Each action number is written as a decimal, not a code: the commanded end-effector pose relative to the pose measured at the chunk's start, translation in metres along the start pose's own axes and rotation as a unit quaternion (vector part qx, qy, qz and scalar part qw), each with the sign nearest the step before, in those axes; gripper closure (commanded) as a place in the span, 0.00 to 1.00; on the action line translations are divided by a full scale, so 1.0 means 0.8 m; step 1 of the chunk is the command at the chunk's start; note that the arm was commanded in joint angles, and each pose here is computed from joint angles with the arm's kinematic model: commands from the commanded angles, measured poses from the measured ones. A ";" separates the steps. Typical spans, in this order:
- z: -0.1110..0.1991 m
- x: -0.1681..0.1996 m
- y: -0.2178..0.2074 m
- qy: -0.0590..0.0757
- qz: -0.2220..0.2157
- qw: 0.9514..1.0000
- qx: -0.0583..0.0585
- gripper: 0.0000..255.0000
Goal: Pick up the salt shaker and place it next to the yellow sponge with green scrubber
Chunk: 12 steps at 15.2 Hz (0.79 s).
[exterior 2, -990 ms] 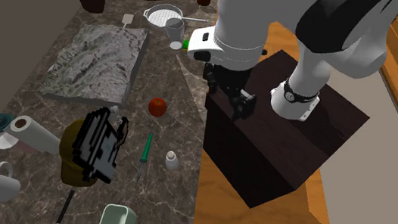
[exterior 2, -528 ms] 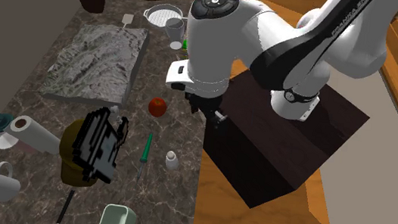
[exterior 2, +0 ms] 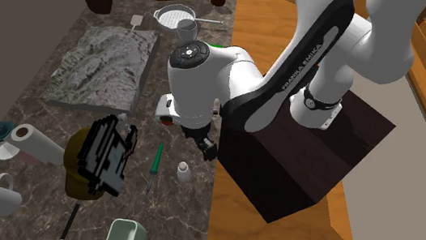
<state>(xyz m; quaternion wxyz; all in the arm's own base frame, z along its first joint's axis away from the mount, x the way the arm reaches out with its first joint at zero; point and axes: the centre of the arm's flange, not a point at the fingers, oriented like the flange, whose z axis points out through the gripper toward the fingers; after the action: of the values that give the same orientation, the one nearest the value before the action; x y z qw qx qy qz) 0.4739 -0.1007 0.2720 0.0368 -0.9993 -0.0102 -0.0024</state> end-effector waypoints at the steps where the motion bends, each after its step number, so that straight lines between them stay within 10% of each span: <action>1: 0.031 0.014 0.009 0.000 -0.003 1.000 0.002 0.00; 12: 0.143 0.055 0.038 -0.001 -0.010 1.000 0.007 0.00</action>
<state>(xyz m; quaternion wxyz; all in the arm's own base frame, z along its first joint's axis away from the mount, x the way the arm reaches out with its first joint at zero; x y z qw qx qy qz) 0.5198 -0.1217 0.1617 0.0441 -0.9988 -0.0198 -0.0017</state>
